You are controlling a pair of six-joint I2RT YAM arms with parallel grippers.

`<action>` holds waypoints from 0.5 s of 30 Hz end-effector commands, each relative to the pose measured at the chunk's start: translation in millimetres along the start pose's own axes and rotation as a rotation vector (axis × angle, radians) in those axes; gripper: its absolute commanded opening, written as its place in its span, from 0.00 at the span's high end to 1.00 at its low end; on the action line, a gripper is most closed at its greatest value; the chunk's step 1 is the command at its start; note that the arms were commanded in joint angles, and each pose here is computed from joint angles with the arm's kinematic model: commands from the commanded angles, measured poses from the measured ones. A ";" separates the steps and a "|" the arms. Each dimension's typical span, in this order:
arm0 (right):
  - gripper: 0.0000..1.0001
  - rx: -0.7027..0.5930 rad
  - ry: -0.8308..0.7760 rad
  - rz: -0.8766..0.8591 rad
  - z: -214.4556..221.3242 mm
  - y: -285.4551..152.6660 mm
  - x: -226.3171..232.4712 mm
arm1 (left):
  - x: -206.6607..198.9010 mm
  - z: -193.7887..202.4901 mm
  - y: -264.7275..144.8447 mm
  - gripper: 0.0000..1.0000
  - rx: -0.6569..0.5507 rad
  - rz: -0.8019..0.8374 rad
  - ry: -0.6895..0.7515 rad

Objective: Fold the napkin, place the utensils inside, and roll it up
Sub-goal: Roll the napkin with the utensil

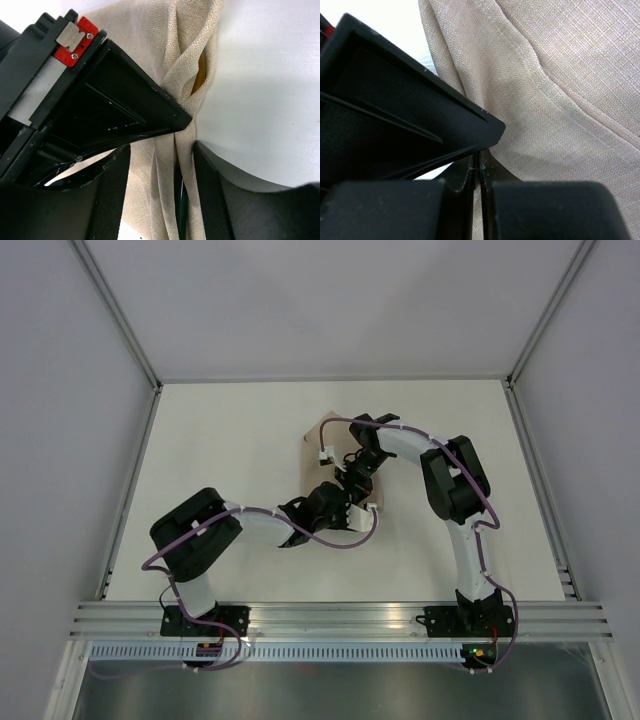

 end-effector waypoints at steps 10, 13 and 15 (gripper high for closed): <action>0.94 0.124 0.035 -0.021 32.4 20.7 -16.0 | -32.6 12.6 5.5 0.59 0.062 0.204 0.076; 0.94 0.122 0.036 -0.024 33.0 20.6 -15.9 | -35.6 12.0 5.8 0.62 0.070 0.214 0.082; 0.94 0.120 0.037 -0.024 32.8 20.0 -16.0 | -36.8 11.4 5.9 0.67 0.075 0.222 0.077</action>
Point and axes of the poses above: each gripper's point midway between its finger pads, its own y axis out along the fingers, its own x axis along the line the jaws close on, z = x × y, the point moved 7 cm from there along -y, back along the fingers, and after that the axes turned 10 degrees about y, right-handed, at the moved point
